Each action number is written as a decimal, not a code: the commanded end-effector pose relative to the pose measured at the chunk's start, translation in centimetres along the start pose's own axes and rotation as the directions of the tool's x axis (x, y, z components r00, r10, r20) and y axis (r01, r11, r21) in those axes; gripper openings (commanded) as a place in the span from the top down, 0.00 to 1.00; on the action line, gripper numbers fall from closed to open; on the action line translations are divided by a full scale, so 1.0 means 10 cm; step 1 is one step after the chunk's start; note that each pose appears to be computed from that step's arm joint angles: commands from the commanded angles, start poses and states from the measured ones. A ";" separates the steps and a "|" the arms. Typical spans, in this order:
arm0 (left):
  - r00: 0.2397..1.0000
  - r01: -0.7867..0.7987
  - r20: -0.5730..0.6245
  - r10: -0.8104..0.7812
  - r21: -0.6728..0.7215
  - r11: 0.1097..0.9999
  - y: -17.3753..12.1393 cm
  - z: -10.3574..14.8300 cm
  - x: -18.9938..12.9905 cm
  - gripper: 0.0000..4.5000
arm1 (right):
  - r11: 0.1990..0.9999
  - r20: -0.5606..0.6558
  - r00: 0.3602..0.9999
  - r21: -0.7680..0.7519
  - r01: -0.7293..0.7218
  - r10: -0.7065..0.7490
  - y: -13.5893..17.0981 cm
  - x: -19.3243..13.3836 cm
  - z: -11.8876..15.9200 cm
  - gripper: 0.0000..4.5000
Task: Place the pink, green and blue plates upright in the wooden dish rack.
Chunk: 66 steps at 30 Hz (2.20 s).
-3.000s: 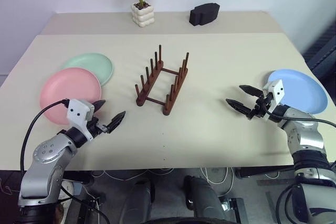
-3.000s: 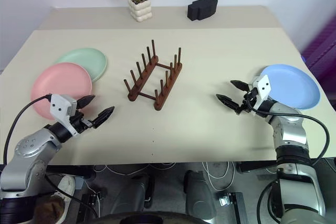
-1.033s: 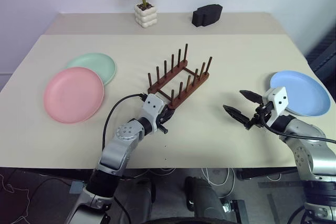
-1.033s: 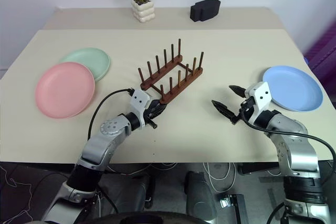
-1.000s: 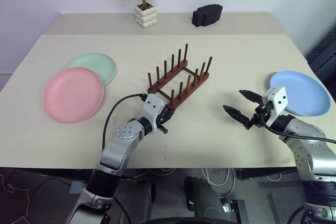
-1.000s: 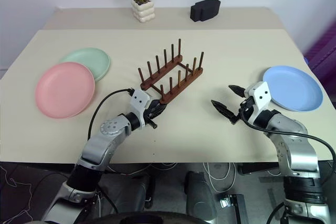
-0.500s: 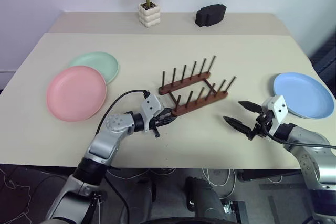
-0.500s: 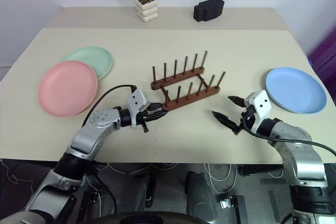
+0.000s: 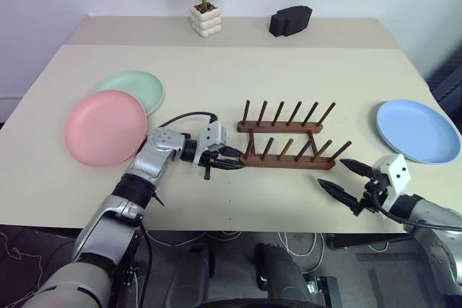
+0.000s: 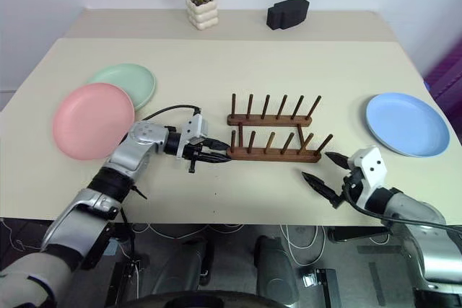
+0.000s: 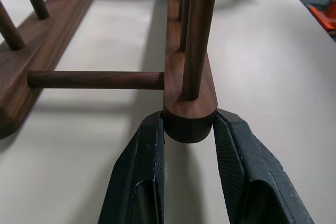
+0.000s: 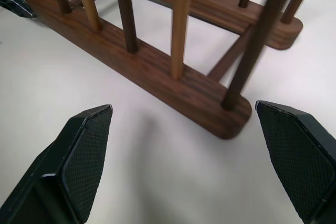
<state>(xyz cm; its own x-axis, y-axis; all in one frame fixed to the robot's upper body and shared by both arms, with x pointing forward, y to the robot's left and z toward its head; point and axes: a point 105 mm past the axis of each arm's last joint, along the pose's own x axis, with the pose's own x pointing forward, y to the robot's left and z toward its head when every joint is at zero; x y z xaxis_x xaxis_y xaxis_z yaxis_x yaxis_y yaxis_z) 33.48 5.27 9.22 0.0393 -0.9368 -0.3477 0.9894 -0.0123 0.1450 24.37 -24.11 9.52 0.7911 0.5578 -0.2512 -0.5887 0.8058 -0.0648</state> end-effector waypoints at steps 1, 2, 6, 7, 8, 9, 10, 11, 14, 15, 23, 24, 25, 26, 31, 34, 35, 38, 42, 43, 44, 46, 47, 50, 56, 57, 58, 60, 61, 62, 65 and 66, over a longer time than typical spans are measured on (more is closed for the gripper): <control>1.000 0.021 0.001 -0.021 0.050 0.999 0.06 0.07 0.04 0.83 | 0.999 0.052 0.998 -0.036 0.023 -0.021 -0.01 -0.08 0.12 0.00; 1.000 0.021 0.002 -0.021 0.049 0.999 0.06 0.07 0.04 0.83 | 0.999 0.051 0.998 -0.034 0.029 -0.027 -0.01 -0.10 0.10 0.00; 1.000 0.022 0.005 -0.023 0.011 1.000 0.07 0.04 0.04 0.83 | 0.999 0.056 0.998 -0.039 0.033 -0.031 0.03 -0.08 0.14 0.00; 1.000 0.027 0.008 -0.027 -0.007 1.000 0.07 0.03 0.03 0.60 | 0.999 0.057 0.998 -0.040 0.033 -0.031 0.03 -0.08 0.15 0.00; 1.000 0.029 0.011 -0.029 -0.016 0.999 0.06 0.02 0.03 0.54 | 0.999 0.058 0.998 -0.042 0.033 -0.030 0.04 -0.07 0.16 0.00; 1.000 0.024 0.010 -0.024 -0.018 1.000 0.06 0.02 0.01 0.43 | 0.999 0.058 0.998 -0.044 0.032 -0.029 0.04 -0.06 0.18 0.00; 1.000 0.004 0.001 -0.004 -0.017 1.000 0.08 0.01 -0.01 0.33 | 0.998 0.058 0.998 -0.046 0.030 -0.028 0.04 -0.05 0.19 0.00; 1.000 -0.020 -0.011 0.020 -0.023 1.000 0.09 -0.02 -0.05 0.22 | 0.999 0.055 0.998 -0.047 0.024 -0.022 0.04 -0.03 0.20 0.00; 0.997 -0.073 -0.025 0.072 -0.046 0.996 0.11 -0.06 -0.14 0.11 | 0.999 0.039 0.999 -0.047 0.009 -0.008 0.05 -0.02 0.20 0.00; 0.996 -0.093 -0.021 0.092 -0.077 0.993 0.10 -0.07 -0.18 0.11 | 0.999 0.024 1.000 -0.039 0.002 -0.001 0.05 -0.02 0.18 0.00; 0.997 -0.074 -0.002 0.074 -0.161 0.984 -0.27 -0.10 -0.29 0.98 | 0.998 -0.060 0.997 -0.030 -0.059 0.057 0.10 -0.04 0.00 0.87; 0.998 -0.067 0.006 0.069 -0.165 0.984 -0.31 -0.08 -0.28 1.00 | 0.997 -0.067 0.996 -0.033 -0.064 0.062 0.11 -0.04 -0.01 0.98; 0.998 -0.061 0.014 0.064 -0.166 0.984 -0.35 -0.06 -0.25 1.00 | 0.997 -0.075 0.995 -0.040 -0.067 0.064 0.12 -0.04 -0.02 0.99; 0.998 -0.057 0.019 0.061 -0.165 0.985 -0.39 -0.04 -0.22 1.00 | 0.996 -0.083 0.995 -0.053 -0.065 0.060 0.12 -0.02 -0.03 0.99; 0.998 -0.066 0.005 0.068 -0.159 0.985 -0.49 -0.02 0.03 1.00 | 0.993 -0.110 0.993 -0.107 -0.046 0.035 0.10 0.09 -0.07 0.99; 0.991 -0.135 -0.018 0.134 -0.143 0.980 -0.42 -0.03 0.15 1.00 | 0.990 -0.137 0.991 -0.136 -0.025 0.007 0.05 0.17 -0.09 0.99; 0.989 -0.150 -0.022 0.149 -0.136 0.979 -0.40 -0.03 0.18 1.00 | 0.990 -0.145 0.989 -0.142 -0.024 0.003 0.04 0.18 -0.10 0.99; 0.977 -0.211 -0.024 0.210 -0.127 0.969 -0.33 -0.05 0.25 1.00 | 0.984 -0.155 0.988 -0.177 -0.006 -0.022 -0.03 0.26 -0.13 0.99; 0.954 -0.298 -0.014 0.299 -0.130 0.946 -0.22 -0.04 0.29 1.00 | 0.974 -0.147 0.987 -0.227 0.026 -0.060 -0.15 0.36 -0.14 0.99; 0.948 -0.317 -0.016 0.318 -0.133 0.939 -0.20 -0.05 0.29 1.00 | 0.972 -0.144 0.988 -0.235 0.026 -0.061 -0.17 0.38 -0.14 0.99; 0.944 -0.330 -0.018 0.331 -0.133 0.935 -0.18 -0.06 0.29 1.00 | 0.970 -0.142 0.988 -0.241 0.026 -0.062 -0.18 0.39 -0.14 0.99; 0.933 -0.360 -0.025 0.359 -0.129 0.924 -0.13 -0.08 0.28 1.00 | 0.966 -0.138 0.988 -0.258 0.032 -0.070 -0.21 0.43 -0.14 0.99; 0.926 -0.376 -0.030 0.375 -0.128 0.918 -0.11 -0.10 0.28 1.00 | 0.964 -0.134 0.988 -0.264 0.037 -0.074 -0.24 0.45 -0.14 0.99; 0.906 -0.422 -0.044 0.420 -0.121 0.898 -0.02 -0.14 0.24 1.00 | 0.958 -0.119 0.990 -0.283 0.040 -0.076 -0.27 0.52 -0.12 0.99; 0.885 -0.466 -0.042 0.464 -0.116 0.877 0.08 -0.16 0.19 1.00 | 0.948 -0.088 0.992 -0.314 0.059 -0.091 -0.34 0.65 -0.08 0.99; 0.881 -0.473 -0.043 0.471 -0.113 0.874 0.09 -0.17 0.18 1.00 | 0.947 -0.085 0.992 -0.315 0.058 -0.090 -0.34 0.66 -0.08 0.99; 0.878 -0.479 -0.046 0.477 -0.112 0.871 0.10 -0.17 0.17 1.00 | 0.947 -0.083 0.993 -0.315 0.059 -0.089 -0.34 0.67 -0.07 0.99; 0.871 -0.490 -0.051 0.488 -0.113 0.864 0.13 -0.19 0.15 1.00 | 0.945 -0.073 0.993 -0.321 0.063 -0.091 -0.35 0.70 -0.06 0.99; 0.870 -0.493 -0.052 0.491 -0.113 0.863 0.14 -0.20 0.15 1.00 | 0.944 -0.070 0.993 -0.324 0.065 -0.093 -0.36 0.71 -0.06 0.99; 0.869 -0.494 -0.051 0.492 -0.112 0.862 0.14 -0.20 0.14 1.00 | 0.943 -0.067 0.993 -0.326 0.067 -0.094 -0.36 0.71 -0.06 0.99; 0.864 -0.504 -0.054 0.501 -0.112 0.856 0.16 -0.21 0.13 1.00 | 0.942 -0.064 0.993 -0.327 0.069 -0.095 -0.37 0.73 -0.06 0.99; 0.862 -0.507 -0.056 0.504 -0.113 0.855 0.17 -0.21 0.12 1.00 | 0.942 -0.063 0.994 -0.328 0.069 -0.095 -0.37 0.73 -0.06 0.99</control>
<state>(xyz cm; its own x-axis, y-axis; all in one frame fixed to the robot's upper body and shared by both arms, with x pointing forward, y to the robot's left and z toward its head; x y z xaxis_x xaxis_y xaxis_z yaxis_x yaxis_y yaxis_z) 34.91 3.73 7.60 0.5040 -0.8265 -0.2507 0.8628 0.4682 0.1908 32.07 -23.01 7.71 0.8252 0.4794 -0.2987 -0.5642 0.7255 -0.3941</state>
